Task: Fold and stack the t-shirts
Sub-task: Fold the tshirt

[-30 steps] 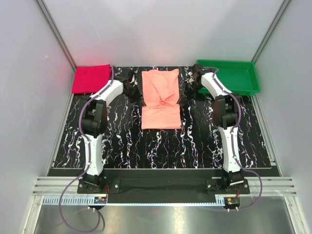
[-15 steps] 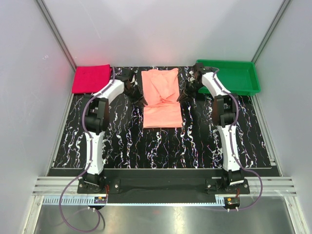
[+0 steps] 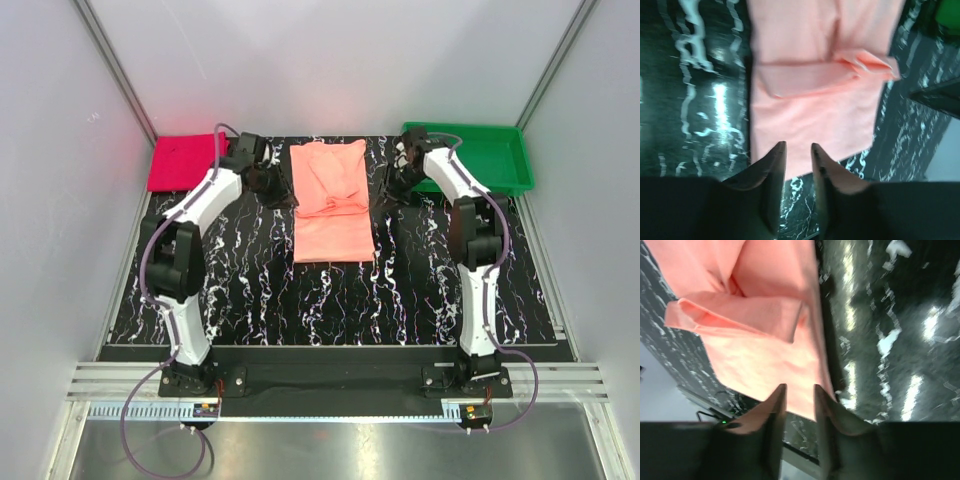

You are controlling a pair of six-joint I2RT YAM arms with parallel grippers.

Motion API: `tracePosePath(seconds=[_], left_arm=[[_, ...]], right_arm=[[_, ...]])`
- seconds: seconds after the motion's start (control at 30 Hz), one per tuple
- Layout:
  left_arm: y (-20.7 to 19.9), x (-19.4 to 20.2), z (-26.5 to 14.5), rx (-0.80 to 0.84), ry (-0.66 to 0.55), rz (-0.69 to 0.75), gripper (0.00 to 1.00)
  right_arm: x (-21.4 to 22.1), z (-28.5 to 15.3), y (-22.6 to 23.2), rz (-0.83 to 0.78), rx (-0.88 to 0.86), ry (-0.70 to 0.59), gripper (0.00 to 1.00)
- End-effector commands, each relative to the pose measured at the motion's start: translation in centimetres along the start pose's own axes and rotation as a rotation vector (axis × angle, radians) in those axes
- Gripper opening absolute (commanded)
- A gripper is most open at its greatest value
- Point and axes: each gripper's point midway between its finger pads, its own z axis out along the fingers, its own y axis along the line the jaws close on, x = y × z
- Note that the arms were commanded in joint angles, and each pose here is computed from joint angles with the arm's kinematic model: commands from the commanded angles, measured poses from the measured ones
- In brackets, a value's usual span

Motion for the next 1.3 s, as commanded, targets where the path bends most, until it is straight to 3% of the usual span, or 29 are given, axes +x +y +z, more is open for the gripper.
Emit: tracePosePath(seconds=[0.0,0.1,0.3,0.77,0.9,1.0,1.1,1.27], left_arm=[[-3.4,3.2,1.6,0.150,0.041,0.041,0.28],[-4.6,5.7,3.3,0.192,0.094,0.028,0.24],[-5.0,6.8,6.8,0.204,0.122,0.002,0.22],[-4.7,2.2,11.7,0.146,0.099,0.043,0.23],[-5.5,-3.1,11.2,0.146,-0.010,0.066,0.25],[-5.0,-5.0,10.8,0.124,-0.024,0.074,0.30],[-6.3,-6.5,7.7,0.119,-0.072,0.145,0.38],[-5.6,-2.6,4.5,0.154,-0.014,0.171,0.42]], right_arm=[[0.2,-1.1,4.4,-0.071,-0.114,-0.087,0.31],[1.8,0.9,5.8,-0.064,-0.149,-0.054,0.13],[2.1,4.7,6.7,-0.036,-0.165,-0.067,0.04],[-3.1,6.7,6.7,-0.069,-0.104,-0.183,0.04],[-6.1,5.4,7.1,-0.076,-0.077,-0.255,0.08],[-7.9,4.2,6.7,-0.051,-0.061,-0.274,0.13],[-7.7,2.5,6.9,-0.062,-0.062,-0.249,0.16],[-2.5,0.4,8.2,-0.114,-0.147,-0.112,0.21]])
